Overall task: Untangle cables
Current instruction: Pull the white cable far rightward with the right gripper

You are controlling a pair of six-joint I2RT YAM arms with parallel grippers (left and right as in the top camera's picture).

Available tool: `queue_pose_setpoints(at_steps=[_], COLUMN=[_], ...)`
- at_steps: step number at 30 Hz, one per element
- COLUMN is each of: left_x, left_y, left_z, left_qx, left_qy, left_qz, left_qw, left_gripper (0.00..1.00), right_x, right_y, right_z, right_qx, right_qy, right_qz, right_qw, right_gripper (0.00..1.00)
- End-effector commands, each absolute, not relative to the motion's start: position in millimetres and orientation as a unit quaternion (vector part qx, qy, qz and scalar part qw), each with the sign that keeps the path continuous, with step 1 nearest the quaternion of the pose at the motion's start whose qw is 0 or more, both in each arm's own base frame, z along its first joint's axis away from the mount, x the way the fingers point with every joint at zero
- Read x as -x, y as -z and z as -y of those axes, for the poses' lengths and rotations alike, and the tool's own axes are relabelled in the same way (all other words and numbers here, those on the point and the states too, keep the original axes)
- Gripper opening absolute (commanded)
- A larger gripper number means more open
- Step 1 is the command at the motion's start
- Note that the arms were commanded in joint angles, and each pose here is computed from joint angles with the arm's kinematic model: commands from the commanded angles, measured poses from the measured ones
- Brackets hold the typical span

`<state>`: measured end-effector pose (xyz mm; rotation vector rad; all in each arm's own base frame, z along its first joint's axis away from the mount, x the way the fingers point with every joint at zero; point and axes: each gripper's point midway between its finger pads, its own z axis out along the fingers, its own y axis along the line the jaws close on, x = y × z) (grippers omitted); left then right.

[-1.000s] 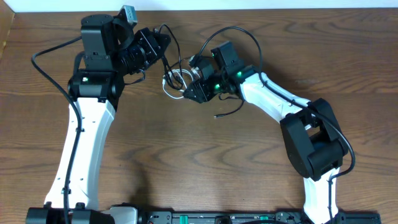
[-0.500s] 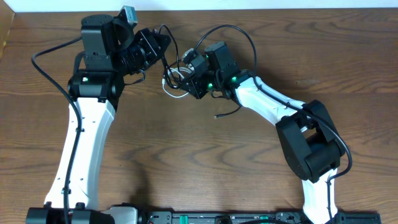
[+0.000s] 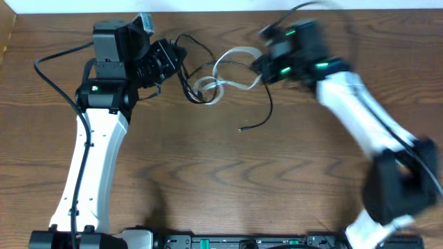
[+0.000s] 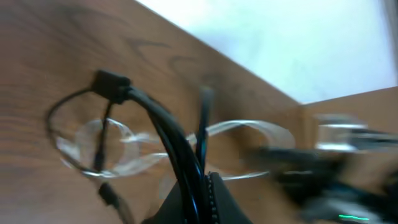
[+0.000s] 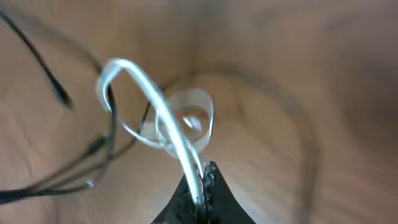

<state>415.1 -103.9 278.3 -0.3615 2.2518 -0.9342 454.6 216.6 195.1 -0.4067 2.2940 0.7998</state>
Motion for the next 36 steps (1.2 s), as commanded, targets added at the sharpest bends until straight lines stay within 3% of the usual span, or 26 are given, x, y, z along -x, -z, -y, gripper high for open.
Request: queue_pose_setpoints(at_steps=[1, 8, 19, 26, 36], left_x=[-415.2, -413.1, -416.0, -414.4, -412.2], left_y=[-275.2, -266.3, -263.7, -255.4, -249.7], left_z=[87.9, 78.9, 69.9, 74.4, 103.4], left_qx=[0.109, 0.11, 0.122, 0.121, 0.072], left_qy=[0.295, 0.263, 0.239, 0.238, 0.242], left_qz=[-0.877, -0.889, -0.891, -0.897, -0.904], left_qw=[0.362, 0.36, 0.367, 0.352, 0.345], left_gripper=[0.08, 0.08, 0.07, 0.08, 0.08], right_x=[-456.5, -448.9, -428.3, -420.8, -468.1], right_y=[-266.0, -339.9, -364.1, -400.7, -375.6], right_z=[-158.0, -42.1, 137.0, 179.9, 194.9], right_qx=[0.086, -0.049, -0.237, -0.253, -0.249], right_qy=[-0.275, -0.226, -0.157, -0.161, -0.16], right_qz=[-0.866, -0.833, -0.775, -0.72, -0.759], right_qw=[0.408, 0.502, 0.564, 0.626, 0.58], right_gripper=[0.01, 0.01, 0.01, 0.01, 0.02])
